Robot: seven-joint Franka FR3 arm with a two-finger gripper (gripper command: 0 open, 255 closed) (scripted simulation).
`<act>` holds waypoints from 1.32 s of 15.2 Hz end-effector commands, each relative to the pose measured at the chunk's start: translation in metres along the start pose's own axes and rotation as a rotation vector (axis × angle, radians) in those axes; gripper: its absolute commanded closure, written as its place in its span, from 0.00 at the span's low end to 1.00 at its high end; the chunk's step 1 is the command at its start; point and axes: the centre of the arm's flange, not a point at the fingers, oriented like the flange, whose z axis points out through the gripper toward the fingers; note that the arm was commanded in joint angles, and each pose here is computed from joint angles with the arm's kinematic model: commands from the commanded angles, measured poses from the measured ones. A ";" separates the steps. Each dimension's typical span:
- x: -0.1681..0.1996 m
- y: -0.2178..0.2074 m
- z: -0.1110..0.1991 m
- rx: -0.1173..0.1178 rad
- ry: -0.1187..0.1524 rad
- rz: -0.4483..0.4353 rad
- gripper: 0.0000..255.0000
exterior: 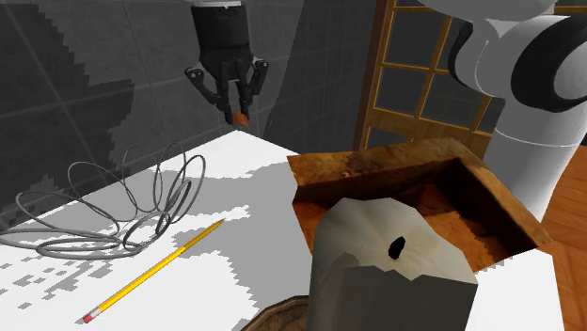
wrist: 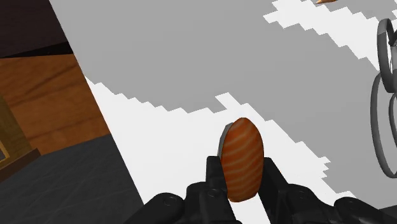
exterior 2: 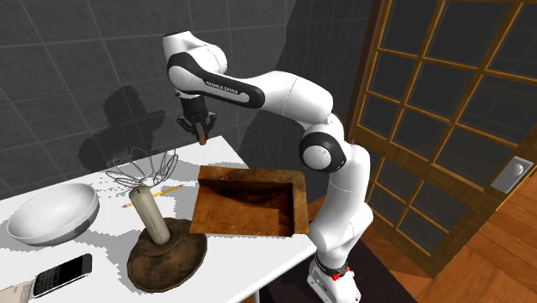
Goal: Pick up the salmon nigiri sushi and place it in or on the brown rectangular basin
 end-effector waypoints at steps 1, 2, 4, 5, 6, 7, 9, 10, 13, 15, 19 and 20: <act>0.001 0.000 -0.010 -0.001 0.000 0.000 1.00; 0.001 0.000 -0.015 -0.001 0.000 0.000 1.00; 0.001 0.001 -0.025 -0.001 0.000 0.000 1.00; 0.002 0.001 -0.031 -0.001 0.000 0.000 1.00; 0.002 0.001 -0.036 -0.001 0.000 0.000 1.00; 0.002 0.001 -0.041 -0.001 0.000 0.000 1.00; 0.002 0.002 -0.052 -0.001 0.000 0.000 1.00; 0.002 0.002 -0.057 -0.001 0.000 0.001 1.00; 0.003 0.002 -0.069 -0.001 0.000 0.000 1.00; -0.021 0.015 -0.070 -0.001 0.000 0.000 1.00; -0.067 0.039 -0.072 -0.001 0.000 0.000 1.00; -0.079 0.046 -0.073 0.000 0.000 0.001 1.00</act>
